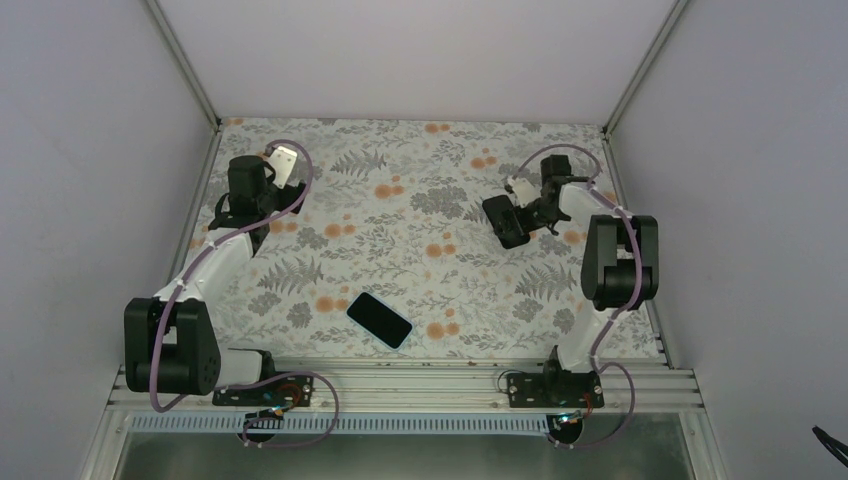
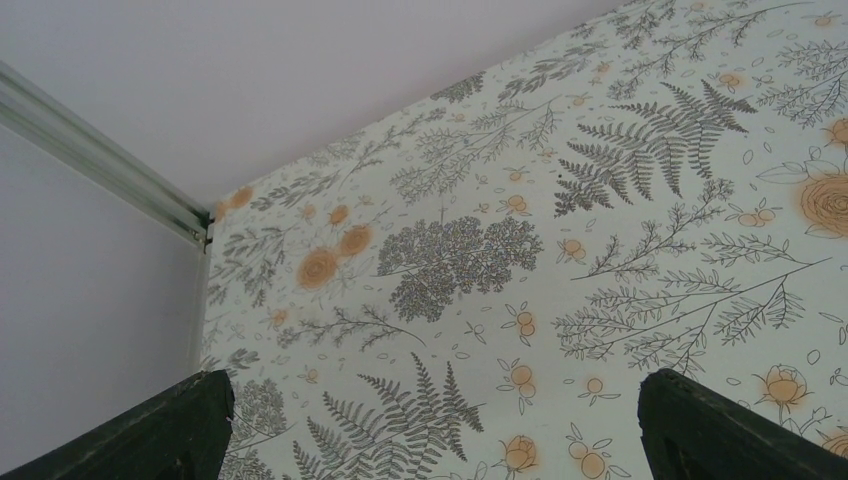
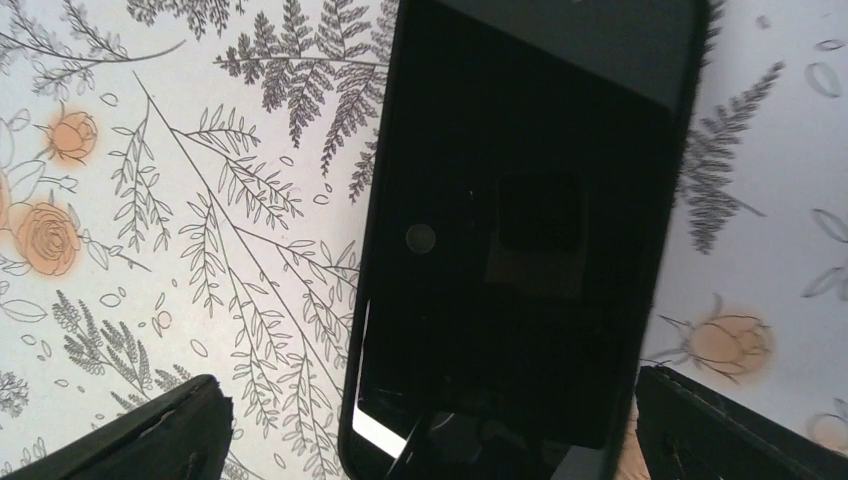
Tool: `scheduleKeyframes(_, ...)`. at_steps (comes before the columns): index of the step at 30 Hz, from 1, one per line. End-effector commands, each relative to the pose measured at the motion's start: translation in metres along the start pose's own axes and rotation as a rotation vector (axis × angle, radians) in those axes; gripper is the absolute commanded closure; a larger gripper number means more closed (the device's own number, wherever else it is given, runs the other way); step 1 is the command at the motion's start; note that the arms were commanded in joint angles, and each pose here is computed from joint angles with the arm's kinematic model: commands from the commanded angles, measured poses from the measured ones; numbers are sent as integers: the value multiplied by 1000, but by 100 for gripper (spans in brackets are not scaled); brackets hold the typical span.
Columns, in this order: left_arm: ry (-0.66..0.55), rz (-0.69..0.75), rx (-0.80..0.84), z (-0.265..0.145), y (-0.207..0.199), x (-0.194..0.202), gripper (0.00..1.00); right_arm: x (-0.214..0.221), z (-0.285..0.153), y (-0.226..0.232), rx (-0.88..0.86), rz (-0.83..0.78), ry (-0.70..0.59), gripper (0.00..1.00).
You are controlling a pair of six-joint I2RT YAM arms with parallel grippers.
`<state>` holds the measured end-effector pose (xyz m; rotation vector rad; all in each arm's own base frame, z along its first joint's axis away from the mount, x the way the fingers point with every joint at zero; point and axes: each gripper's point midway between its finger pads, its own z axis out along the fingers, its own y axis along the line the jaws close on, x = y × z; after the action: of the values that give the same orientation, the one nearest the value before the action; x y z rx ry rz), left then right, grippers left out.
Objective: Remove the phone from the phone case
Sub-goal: Adjust the phone at the center of the board.
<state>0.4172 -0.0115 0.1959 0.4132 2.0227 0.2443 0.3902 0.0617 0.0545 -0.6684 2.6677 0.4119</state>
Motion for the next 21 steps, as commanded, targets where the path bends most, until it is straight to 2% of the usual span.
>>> scheduleKeyframes(1, -6, -4, -11, 1, 4, -3, 0, 1, 12, 4, 39, 22, 30, 0)
scheduleKeyframes(10, -1, -6, -19, 4, 6, -2, 0, 16, 31, 0, 138, -25, 95, 0)
scheduleKeyframes(21, -16, -6, -16, 1, 5, -4, 0, 24, 31, -10, 207, -58, 109, 0)
